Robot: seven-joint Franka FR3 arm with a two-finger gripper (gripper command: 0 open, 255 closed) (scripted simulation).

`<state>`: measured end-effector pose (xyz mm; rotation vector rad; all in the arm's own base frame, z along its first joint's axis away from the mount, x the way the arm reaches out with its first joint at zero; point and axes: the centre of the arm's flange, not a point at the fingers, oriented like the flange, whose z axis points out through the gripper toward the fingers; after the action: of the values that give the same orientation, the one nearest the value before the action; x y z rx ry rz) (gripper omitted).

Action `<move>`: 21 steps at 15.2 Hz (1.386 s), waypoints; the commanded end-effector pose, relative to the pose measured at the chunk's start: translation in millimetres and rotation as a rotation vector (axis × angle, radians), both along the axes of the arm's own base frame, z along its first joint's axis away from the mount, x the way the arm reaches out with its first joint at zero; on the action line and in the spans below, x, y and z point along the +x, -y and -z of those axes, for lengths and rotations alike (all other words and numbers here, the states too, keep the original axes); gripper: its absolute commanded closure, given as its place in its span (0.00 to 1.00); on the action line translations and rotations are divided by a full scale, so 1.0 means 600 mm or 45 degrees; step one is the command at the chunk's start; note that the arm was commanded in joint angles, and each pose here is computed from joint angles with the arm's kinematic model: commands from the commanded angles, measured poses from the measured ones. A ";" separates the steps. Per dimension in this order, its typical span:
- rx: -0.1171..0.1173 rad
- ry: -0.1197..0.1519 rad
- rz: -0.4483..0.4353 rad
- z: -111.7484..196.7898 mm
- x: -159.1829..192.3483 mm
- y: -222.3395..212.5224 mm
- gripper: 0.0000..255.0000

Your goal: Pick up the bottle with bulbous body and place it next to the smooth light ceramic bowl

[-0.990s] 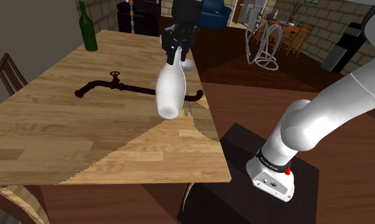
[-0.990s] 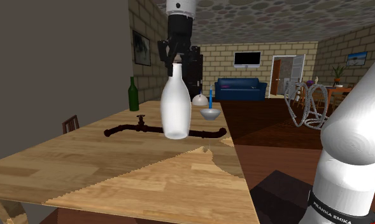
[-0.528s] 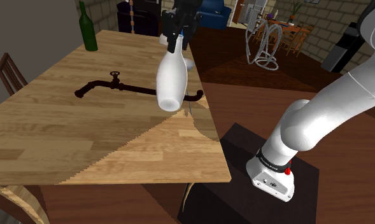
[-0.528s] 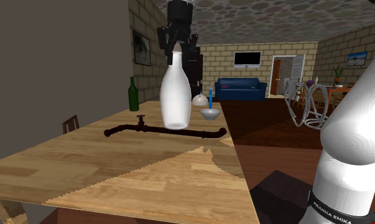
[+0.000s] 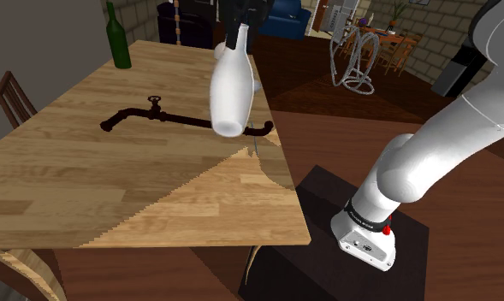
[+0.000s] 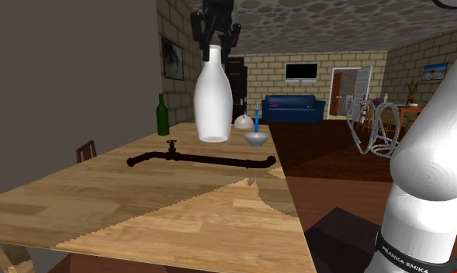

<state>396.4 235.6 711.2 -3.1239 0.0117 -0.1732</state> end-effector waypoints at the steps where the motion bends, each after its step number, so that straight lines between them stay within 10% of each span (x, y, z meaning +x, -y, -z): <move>1: 0.000 0.000 0.000 -0.018 -0.003 0.000 1.00; 21: 0.000 0.000 0.000 -0.194 -0.003 0.000 1.00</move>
<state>393.5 236.1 821.8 -3.1244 0.0098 -0.1738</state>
